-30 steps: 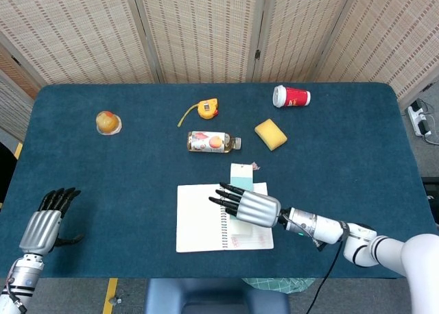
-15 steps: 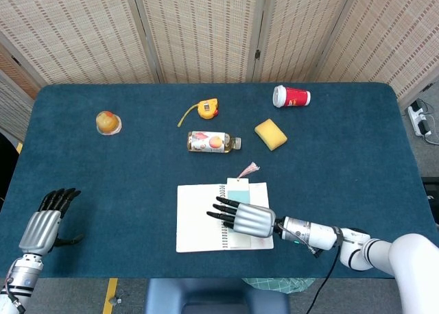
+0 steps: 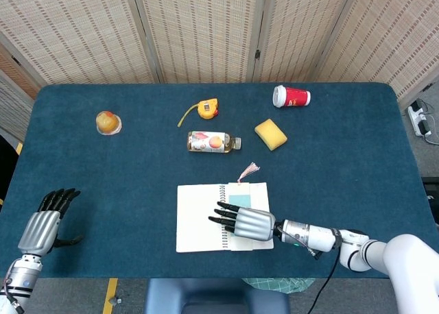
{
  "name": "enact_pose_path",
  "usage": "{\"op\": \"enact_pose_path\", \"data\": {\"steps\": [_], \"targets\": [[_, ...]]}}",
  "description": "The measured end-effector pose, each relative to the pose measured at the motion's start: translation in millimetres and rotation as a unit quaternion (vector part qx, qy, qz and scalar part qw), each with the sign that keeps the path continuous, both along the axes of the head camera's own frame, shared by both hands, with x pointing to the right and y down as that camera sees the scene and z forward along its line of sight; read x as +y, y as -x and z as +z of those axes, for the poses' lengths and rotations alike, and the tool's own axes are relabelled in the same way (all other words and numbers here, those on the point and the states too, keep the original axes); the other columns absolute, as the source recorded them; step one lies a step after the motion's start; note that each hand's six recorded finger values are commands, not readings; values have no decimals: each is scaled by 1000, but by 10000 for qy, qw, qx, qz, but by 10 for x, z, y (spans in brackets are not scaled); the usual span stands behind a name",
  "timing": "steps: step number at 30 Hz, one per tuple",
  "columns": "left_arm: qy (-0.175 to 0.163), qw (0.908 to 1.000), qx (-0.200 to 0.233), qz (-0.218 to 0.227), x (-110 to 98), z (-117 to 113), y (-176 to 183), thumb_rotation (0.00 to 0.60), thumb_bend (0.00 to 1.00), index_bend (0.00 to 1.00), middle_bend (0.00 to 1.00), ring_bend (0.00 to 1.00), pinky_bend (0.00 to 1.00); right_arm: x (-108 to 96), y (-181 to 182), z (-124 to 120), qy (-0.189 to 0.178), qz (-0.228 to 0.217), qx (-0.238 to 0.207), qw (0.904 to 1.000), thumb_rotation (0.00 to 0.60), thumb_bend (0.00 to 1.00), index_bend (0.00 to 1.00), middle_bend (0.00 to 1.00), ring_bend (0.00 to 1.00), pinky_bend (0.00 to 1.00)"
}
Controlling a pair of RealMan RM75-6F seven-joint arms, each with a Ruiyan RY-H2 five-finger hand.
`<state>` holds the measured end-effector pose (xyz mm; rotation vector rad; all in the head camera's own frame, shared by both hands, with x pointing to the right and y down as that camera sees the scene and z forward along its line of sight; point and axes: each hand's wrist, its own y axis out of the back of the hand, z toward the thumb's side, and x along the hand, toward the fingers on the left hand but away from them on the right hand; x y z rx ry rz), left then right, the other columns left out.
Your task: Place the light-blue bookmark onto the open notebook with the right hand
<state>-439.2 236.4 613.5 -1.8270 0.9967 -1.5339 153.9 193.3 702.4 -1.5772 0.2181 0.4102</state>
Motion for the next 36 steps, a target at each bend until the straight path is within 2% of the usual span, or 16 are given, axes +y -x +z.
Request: {"op": "enact_pose_path", "data": {"steps": [14,22,36], "targets": [[33,10000,-4,-15,1,15,11,600,137,155,123,31,19,-9,60,80,-74,-68,11,9999,600,225,371,0,13,0],[15,10000,7,-30,-6,7,19,600,137,156,123,31,19,-27,68,63,-37,-16,-45,10000,600,224,215,0,10,0],[-14,10000,20,-19,-2,-17,18,600,138,156,124,32,19,-77,-29,-41,-94,80,-133,9998,600,227,132,0,6,0]]}}
